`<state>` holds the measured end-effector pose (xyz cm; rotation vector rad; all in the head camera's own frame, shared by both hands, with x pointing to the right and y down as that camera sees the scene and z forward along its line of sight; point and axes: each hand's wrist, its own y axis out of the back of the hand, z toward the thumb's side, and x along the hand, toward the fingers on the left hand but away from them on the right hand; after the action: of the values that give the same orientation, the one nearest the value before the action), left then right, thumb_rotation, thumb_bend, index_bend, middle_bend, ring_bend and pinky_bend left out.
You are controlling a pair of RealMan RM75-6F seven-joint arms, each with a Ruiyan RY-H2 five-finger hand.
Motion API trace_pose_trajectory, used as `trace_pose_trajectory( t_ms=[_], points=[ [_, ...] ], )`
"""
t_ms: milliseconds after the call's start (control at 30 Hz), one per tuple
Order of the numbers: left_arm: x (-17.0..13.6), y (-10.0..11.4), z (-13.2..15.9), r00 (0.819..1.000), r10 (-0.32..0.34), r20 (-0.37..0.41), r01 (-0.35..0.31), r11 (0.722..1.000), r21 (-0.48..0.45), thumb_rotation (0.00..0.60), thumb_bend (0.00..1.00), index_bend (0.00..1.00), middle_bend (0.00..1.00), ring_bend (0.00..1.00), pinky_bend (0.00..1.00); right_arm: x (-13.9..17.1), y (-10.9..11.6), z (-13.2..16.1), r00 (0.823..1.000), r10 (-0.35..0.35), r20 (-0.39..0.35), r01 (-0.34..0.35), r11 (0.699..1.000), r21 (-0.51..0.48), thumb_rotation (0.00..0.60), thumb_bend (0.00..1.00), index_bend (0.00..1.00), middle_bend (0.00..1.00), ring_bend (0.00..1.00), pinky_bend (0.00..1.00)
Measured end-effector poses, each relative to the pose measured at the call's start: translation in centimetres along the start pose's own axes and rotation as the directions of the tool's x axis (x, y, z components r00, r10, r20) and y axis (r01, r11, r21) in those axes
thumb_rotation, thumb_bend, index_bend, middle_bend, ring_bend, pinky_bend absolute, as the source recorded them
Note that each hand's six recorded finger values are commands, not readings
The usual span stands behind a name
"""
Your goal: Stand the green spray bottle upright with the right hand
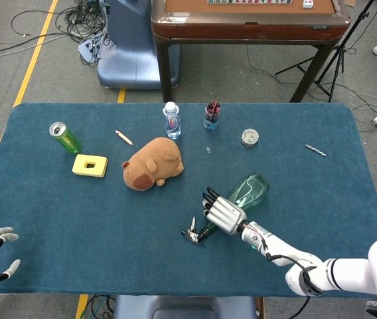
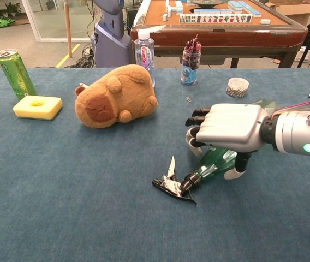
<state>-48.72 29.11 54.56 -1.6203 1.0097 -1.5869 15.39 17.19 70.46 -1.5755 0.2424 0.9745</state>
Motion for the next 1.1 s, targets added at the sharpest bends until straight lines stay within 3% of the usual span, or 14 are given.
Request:
trace_pose_trajectory(
  t_ms=[200,500,700,800,933,1100],
  points=[
    [0.0,-0.1,-0.1,1.0,0.001,-0.001,-0.001,1.0,-0.002,0.6,0.26,0.36,0.25,0.21,0.23,-0.1,-0.2,0.0,1.0,-0.008,0.01,0.008,1.0,0.012,0.597,0.35,0.48,0.25,0.05,0.07],
    [0.0,-0.1,-0.1,1.0,0.0,-0.001,0.0,1.0,0.001,0.6,0.26,0.36,0.25,0.21,0.23,-0.1,0.8,-0.8,0.996,-0.069,0.053,0.073,0.995,-0.065,0.6,0.41,0.63,0.36,0.13,0.13],
    [0.0,0.0,0.0,1.0,0.0,0.0,0.0,1.0,0.005,0.6,0.26,0.36,0.25,0.21,0.23,0.6,2.7,-2.5,0.983,-0.135,0.127,0.164,0.953,-0.255,0.6,0.45,0.64,0.38,0.14,0.16],
    [0.1,-0.1,0.1,1.0,-0.006,0.004,0.006,1.0,0.007,0.6,0.26,0.36,0.25,0.21,0.23,1.4,3.6,-3.8,0.971,-0.162,0.177,0.219,0.899,-0.38,0.6,0.45,0.64,0.38,0.14,0.16],
    [0.1,-0.1,0.4,1.0,-0.007,0.01,0.007,1.0,0.004,0.6,0.26,0.36,0.25,0.21,0.23,2.5,4.4,-5.6,0.951,-0.187,0.248,0.296,0.789,-0.538,0.6,0.45,0.65,0.38,0.14,0.16],
    [0.2,0.0,0.5,1.0,-0.004,0.013,0.004,1.0,0.004,0.6,0.26,0.36,0.25,0.21,0.23,3.9,4.6,-7.2,0.932,-0.187,0.309,0.358,0.59,-0.724,0.6,0.46,0.65,0.38,0.14,0.16]
  ],
)
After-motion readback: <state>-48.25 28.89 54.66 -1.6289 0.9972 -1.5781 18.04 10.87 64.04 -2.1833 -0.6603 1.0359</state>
